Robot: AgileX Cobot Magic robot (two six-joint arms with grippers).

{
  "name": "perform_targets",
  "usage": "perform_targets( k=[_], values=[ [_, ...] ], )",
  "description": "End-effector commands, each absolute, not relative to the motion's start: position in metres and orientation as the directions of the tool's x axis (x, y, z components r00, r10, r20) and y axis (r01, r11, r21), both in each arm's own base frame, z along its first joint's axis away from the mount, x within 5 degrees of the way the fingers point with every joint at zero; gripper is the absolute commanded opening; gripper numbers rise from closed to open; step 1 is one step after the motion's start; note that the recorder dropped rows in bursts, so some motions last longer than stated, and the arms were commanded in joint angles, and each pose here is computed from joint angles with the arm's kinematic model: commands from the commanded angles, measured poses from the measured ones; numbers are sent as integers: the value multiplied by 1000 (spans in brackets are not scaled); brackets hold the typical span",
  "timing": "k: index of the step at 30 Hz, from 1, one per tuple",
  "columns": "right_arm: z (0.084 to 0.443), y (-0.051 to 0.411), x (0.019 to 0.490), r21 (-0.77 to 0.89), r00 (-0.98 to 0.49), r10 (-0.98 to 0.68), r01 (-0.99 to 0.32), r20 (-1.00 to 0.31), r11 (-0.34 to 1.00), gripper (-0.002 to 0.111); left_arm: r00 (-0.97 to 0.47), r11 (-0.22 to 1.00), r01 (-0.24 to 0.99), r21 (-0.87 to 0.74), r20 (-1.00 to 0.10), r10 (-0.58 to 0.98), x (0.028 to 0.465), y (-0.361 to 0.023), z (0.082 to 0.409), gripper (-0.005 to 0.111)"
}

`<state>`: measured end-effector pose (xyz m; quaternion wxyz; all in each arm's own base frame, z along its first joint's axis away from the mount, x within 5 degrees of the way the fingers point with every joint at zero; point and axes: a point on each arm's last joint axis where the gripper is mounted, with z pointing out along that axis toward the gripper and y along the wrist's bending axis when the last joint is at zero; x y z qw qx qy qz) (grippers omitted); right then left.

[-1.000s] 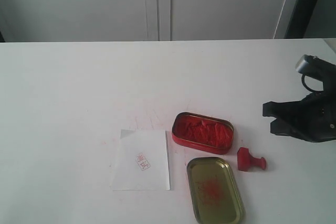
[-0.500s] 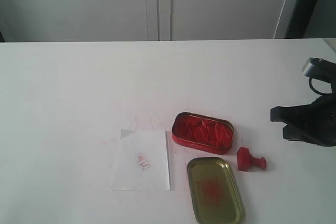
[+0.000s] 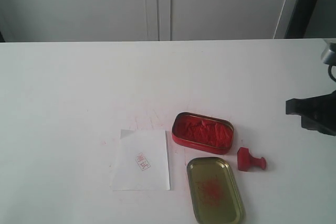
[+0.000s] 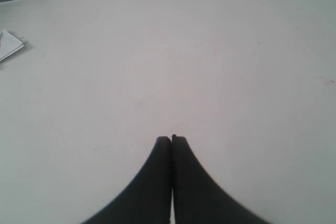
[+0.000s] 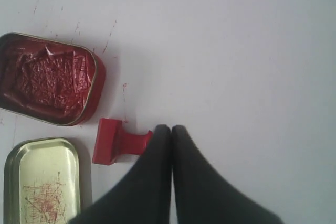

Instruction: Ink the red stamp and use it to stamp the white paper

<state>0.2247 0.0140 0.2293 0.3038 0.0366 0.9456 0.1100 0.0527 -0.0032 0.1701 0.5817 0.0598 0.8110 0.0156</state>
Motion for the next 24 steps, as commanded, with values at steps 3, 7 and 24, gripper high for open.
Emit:
perform_targets(
  k=[3,7,24],
  values=[
    [241,11,214,200,-792,124,3,-598,980,0,-313,992,77,96,-943,116,53,-3,169,0],
    [249,10,208,187,-776,116,-3,-620,982,0,-313,992,77,96,-943,116,53,-3,169,0],
    [278,4,183,112,-739,82,9,-668,994,0,-313,992,77,96,-943,116,53,-3,169,0]
  ],
)
